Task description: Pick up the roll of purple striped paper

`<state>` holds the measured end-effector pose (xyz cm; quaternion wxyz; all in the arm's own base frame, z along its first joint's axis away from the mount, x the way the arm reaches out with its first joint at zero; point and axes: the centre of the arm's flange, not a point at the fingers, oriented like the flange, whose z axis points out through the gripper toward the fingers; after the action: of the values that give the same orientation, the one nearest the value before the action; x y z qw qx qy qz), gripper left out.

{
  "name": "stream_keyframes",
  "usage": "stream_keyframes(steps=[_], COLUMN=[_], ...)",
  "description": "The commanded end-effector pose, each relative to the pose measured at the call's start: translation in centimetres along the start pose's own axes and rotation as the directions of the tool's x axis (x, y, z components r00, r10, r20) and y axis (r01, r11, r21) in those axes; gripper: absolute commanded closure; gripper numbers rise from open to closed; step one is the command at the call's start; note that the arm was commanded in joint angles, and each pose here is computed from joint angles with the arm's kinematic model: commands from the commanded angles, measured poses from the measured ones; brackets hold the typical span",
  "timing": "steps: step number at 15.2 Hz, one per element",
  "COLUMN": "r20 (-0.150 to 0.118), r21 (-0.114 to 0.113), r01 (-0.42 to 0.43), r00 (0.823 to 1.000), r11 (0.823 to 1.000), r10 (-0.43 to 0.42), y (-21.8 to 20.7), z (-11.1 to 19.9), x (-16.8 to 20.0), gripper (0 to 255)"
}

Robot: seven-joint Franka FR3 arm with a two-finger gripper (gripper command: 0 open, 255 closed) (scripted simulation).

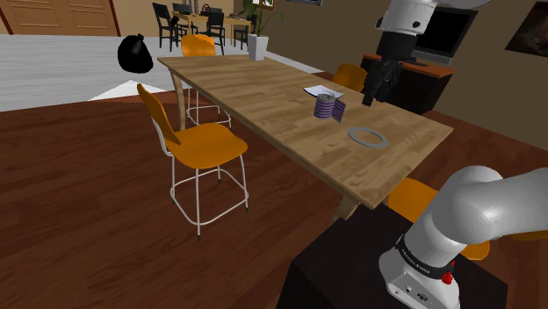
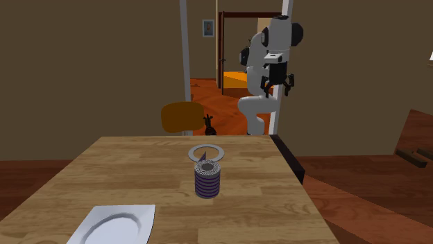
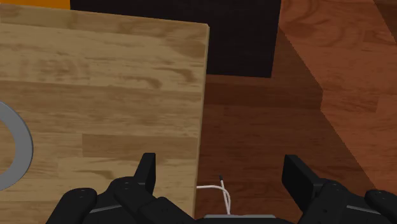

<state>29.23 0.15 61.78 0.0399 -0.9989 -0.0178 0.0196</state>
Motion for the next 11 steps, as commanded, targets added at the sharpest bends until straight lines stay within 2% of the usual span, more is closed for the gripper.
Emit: stream_keyframes(steps=[1, 11], r20=[0.0, -0.02], r21=[0.0, -0.036], r01=[0.0, -0.007], r00=[1.0, 1.0], r11=[1.0, 0.999], r10=[0.0, 0.006], y=[0.0, 9.6], z=[0.0, 3.6], x=[0.0, 7.3], gripper=[0, 0])
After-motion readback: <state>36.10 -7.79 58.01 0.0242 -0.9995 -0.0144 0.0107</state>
